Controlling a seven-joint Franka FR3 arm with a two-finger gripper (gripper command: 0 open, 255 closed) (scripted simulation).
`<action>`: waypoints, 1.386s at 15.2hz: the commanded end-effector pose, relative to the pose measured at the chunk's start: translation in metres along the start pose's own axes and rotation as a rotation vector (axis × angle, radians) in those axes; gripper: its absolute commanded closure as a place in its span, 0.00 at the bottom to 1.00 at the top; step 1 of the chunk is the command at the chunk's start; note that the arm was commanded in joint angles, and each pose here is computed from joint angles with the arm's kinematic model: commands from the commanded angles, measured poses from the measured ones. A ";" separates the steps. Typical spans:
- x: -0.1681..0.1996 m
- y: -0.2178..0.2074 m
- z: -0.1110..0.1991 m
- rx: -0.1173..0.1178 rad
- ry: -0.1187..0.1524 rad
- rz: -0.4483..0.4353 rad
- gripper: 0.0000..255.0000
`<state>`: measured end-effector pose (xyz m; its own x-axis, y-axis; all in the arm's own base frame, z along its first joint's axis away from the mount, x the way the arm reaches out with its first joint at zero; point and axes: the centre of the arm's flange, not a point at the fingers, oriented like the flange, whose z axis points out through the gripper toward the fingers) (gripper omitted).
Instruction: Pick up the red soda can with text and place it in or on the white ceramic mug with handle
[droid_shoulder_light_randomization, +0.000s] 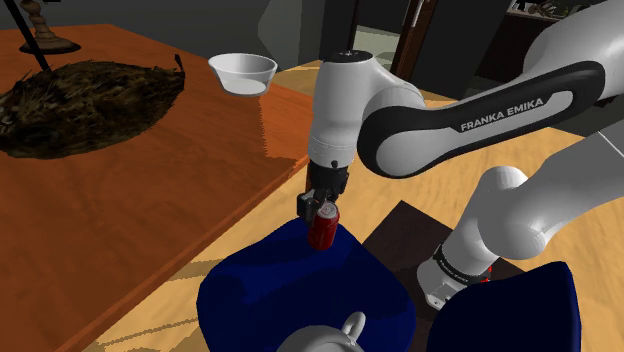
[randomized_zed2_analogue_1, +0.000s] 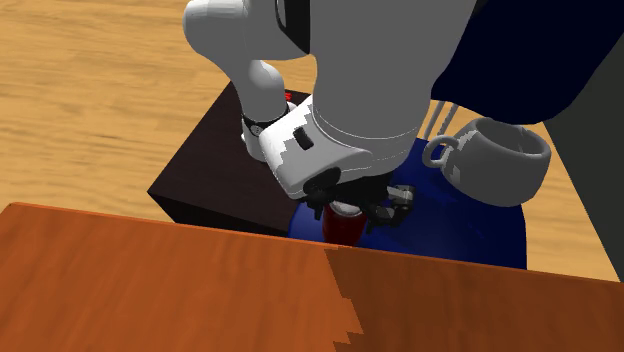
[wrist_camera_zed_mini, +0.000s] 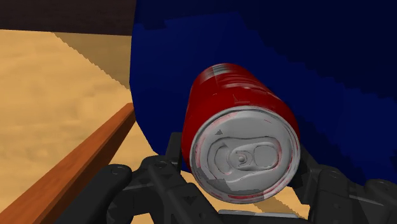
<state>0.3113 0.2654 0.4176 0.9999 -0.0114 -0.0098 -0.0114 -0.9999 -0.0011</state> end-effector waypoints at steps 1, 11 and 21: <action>0.000 0.000 -0.004 -0.001 -0.002 0.000 1.00; -0.001 0.000 -0.057 -0.001 -0.002 0.000 1.00; -0.001 0.000 -0.110 -0.001 -0.002 0.000 1.00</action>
<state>0.3096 0.2647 0.5219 0.9999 -0.0118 -0.0116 -0.0118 -0.9999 0.0001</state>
